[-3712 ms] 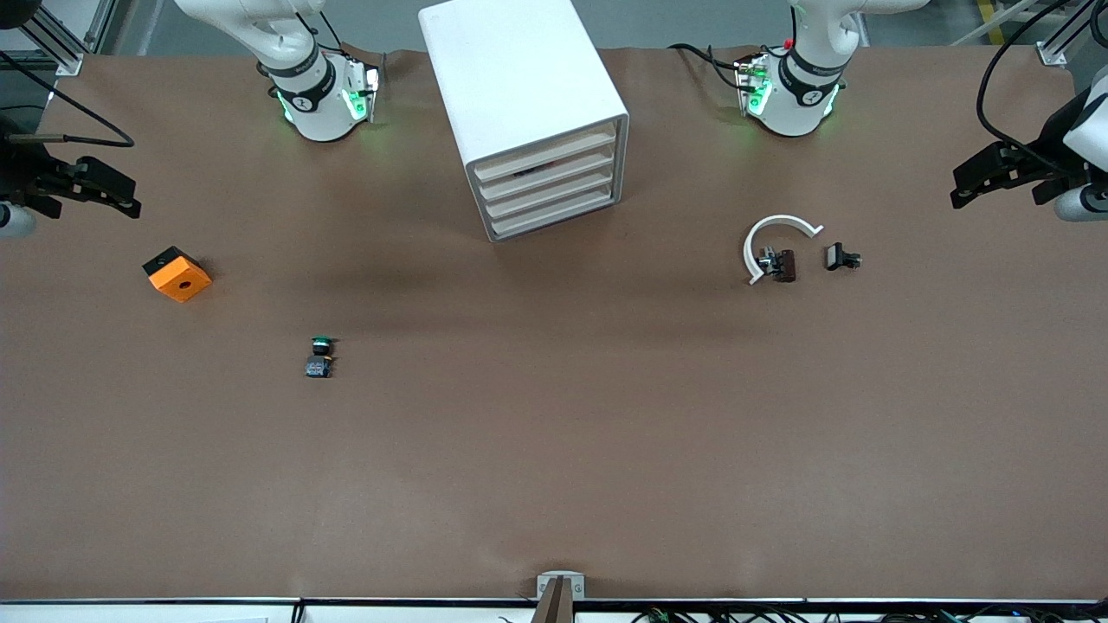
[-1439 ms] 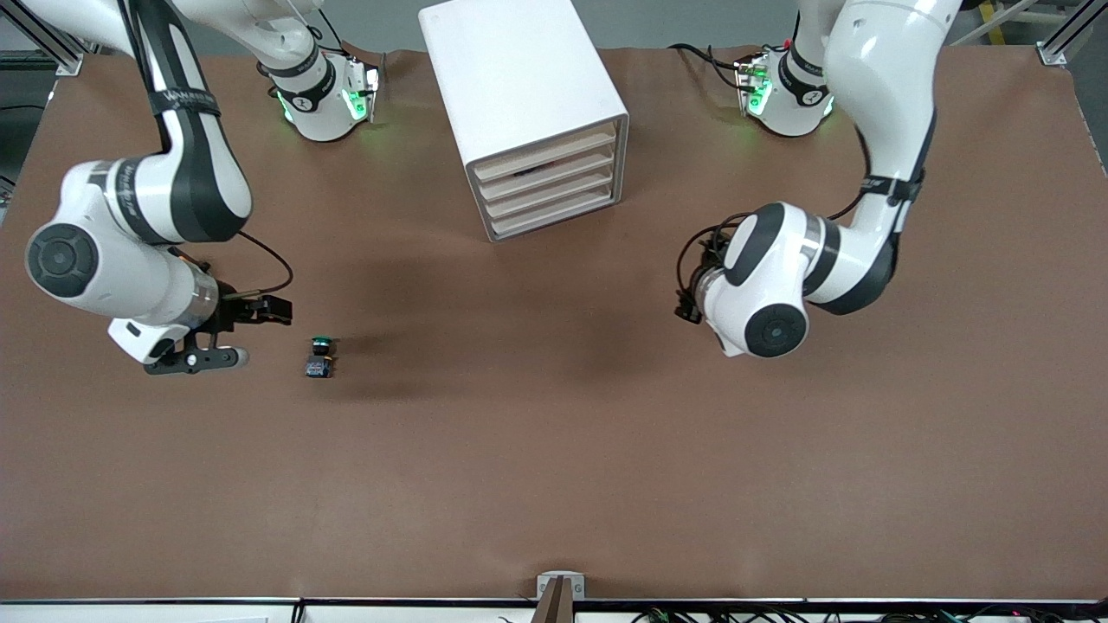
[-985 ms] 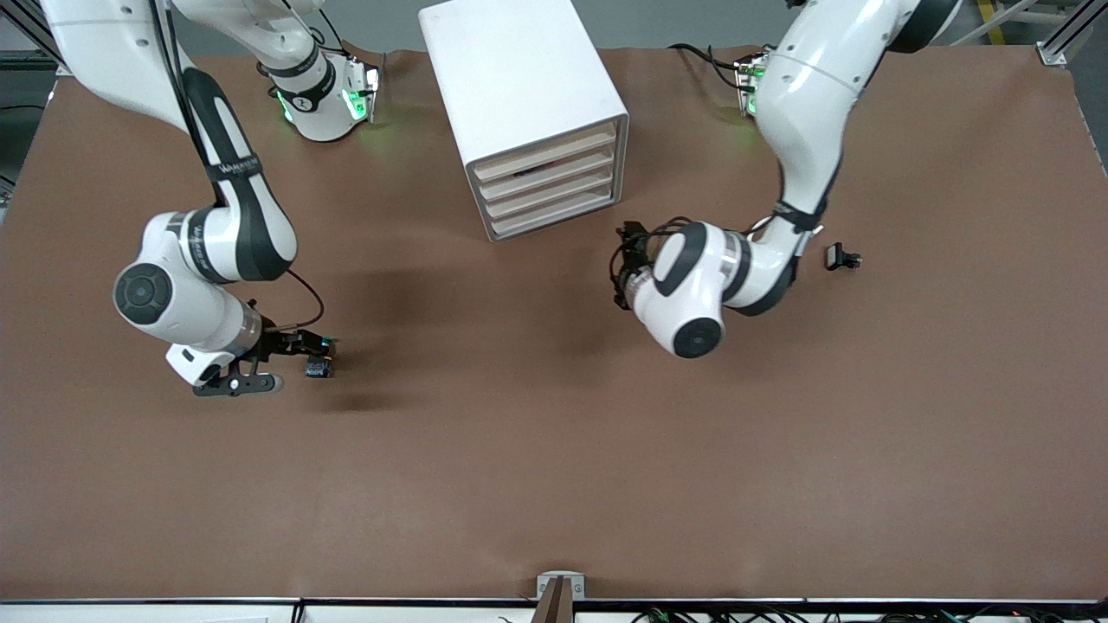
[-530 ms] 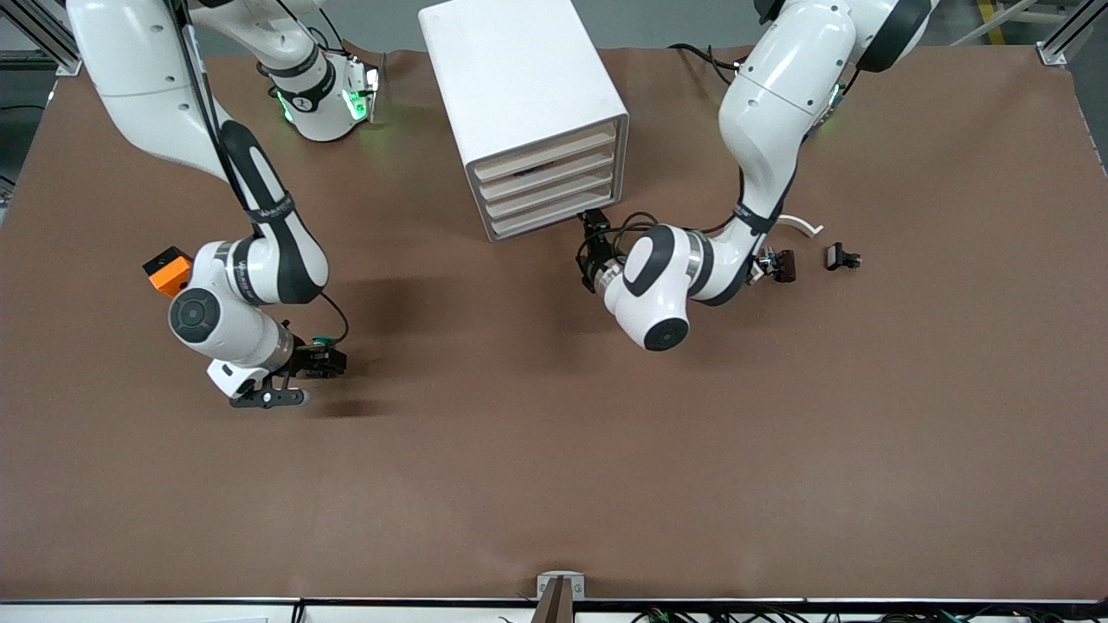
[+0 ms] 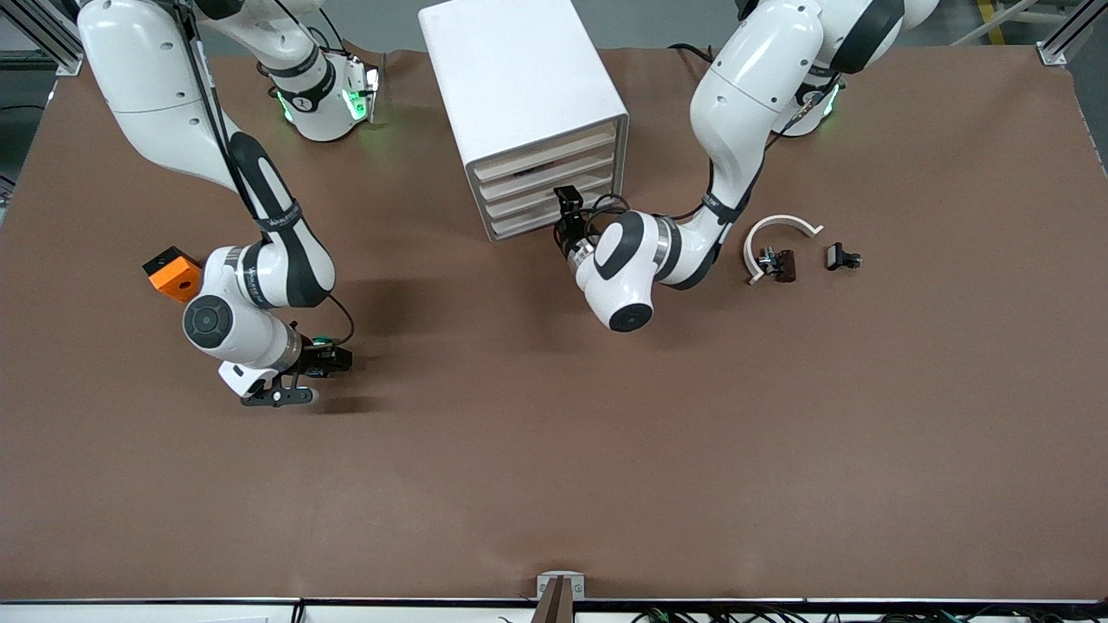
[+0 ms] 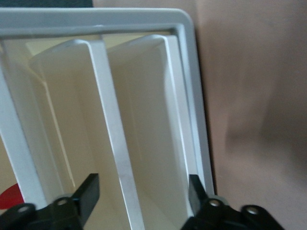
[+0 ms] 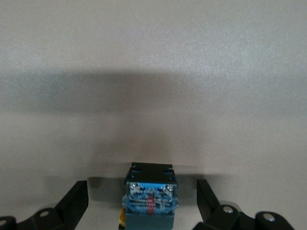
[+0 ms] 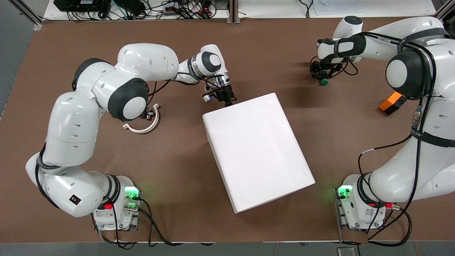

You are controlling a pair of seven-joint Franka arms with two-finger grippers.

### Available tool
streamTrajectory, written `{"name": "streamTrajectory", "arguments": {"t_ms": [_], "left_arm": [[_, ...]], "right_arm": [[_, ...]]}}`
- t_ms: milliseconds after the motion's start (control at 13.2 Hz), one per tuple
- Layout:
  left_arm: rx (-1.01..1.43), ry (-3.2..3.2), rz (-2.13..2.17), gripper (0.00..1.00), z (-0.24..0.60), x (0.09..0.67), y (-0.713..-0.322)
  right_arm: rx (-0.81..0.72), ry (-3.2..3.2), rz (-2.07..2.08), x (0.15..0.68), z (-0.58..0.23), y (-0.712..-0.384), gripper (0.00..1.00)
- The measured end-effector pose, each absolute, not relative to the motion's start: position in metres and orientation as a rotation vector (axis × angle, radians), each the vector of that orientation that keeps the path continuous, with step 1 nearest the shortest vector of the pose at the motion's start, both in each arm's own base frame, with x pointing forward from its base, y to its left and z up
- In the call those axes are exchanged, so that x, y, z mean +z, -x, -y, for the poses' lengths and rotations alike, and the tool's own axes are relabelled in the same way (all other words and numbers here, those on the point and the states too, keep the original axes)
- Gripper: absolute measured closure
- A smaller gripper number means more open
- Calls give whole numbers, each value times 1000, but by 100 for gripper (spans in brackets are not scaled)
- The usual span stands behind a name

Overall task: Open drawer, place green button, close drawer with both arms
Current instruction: 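Pull the drawer out of the cabinet with the left gripper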

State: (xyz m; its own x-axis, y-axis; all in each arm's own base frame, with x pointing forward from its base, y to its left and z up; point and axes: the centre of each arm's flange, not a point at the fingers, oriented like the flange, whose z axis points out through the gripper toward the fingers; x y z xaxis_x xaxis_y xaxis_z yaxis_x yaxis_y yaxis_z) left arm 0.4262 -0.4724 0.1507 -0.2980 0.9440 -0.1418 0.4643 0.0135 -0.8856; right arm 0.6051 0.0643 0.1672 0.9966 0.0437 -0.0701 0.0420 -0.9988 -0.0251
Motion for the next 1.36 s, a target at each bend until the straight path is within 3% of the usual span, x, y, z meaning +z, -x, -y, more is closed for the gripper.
{"name": "streamTrajectory", "arguments": {"t_ms": [303,455,606,833,1136,1288,1364], "left_arm": [[1275,1352,1772,32,475,148,-419],[1284,1332,1761,49,477,142,-414],[1282,1318,1748,53,479,133,-408],[1292,1296,1717,87,481,134,-404],[1289,1275,1730,89,474,135,-411],[1305,1267,1771,89,462,139,-433],[1317,1261,1803,89,452,141,-448]], "right_arm": [[117,3116,65,166,-63,-604,0],[117,3116,64,166,-63,-604,0],[117,3116,64,166,-63,-604,0],[117,3116,64,166,-63,-604,0],[116,3116,64,166,-63,-604,0],[114,3116,64,166,-63,-604,6],[110,3117,64,167,-63,-605,13]]}}
